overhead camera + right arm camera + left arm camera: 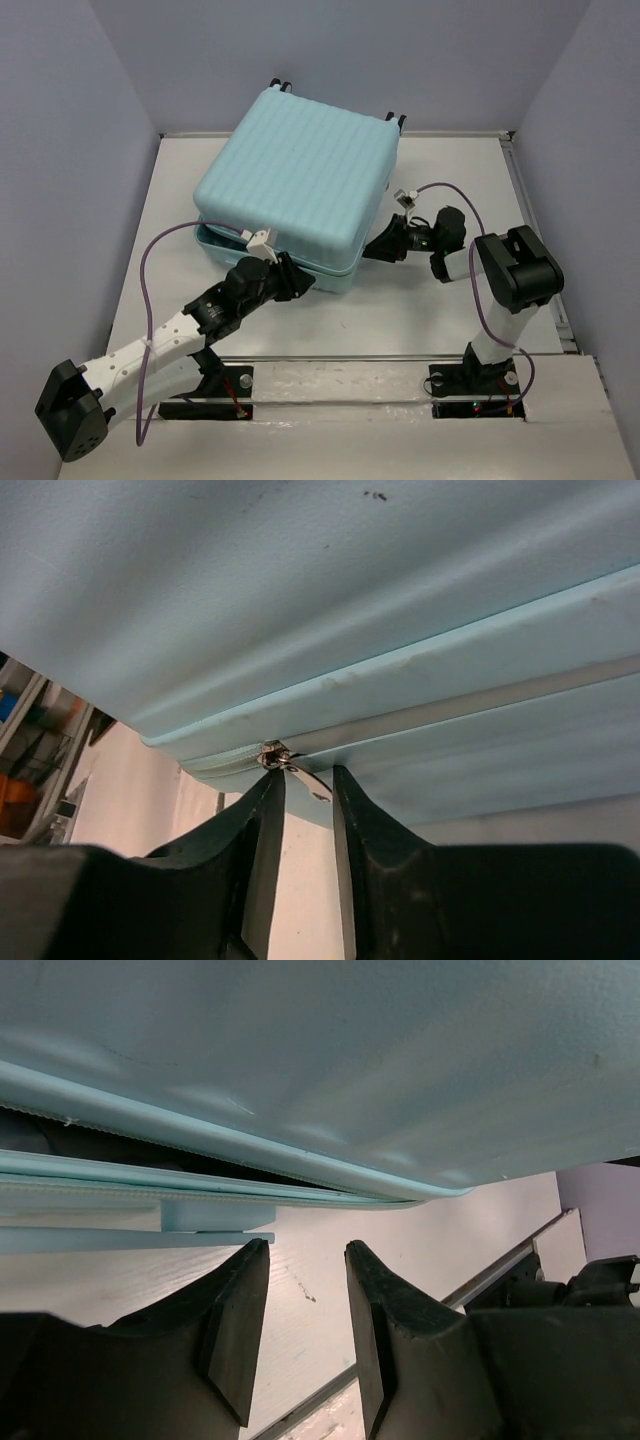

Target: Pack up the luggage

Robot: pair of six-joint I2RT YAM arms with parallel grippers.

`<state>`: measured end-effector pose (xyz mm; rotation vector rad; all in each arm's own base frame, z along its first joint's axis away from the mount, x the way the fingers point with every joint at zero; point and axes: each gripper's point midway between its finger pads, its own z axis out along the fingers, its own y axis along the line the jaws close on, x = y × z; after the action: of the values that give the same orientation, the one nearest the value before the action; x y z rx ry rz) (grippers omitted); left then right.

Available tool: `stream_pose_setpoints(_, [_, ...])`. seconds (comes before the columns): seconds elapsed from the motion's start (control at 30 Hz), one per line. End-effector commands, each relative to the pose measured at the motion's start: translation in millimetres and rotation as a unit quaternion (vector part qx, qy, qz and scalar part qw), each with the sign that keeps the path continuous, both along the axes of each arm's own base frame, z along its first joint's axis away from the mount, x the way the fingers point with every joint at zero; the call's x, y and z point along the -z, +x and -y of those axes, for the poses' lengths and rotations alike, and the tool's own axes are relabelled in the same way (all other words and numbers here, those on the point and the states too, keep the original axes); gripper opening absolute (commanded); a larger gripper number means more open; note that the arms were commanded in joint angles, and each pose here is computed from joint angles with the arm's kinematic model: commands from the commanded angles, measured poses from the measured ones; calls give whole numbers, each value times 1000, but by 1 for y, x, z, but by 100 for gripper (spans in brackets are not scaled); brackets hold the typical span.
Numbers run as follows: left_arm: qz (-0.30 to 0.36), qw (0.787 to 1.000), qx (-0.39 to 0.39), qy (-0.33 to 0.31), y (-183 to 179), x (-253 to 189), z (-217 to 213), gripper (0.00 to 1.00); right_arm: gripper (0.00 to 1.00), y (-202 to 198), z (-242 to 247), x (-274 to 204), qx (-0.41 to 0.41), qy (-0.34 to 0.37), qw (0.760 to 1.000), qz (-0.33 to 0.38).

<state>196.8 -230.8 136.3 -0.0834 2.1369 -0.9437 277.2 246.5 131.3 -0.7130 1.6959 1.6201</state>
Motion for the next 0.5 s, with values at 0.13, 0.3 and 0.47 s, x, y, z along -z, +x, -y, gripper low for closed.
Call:
stream_pose_setpoints(0.13, [29,999,-13,-20,8,-16,2,47,15,-22,-13,-35,-44,49,994,85])
stream_pose_setpoints(0.3, [31,999,-15,-20,10,-15,2,47,21,-28,-14,-38,-47,56,994,82])
stream_pose_setpoints(0.47, [34,999,-14,-22,12,-18,5,47,48,-23,-15,-34,-41,56,995,71])
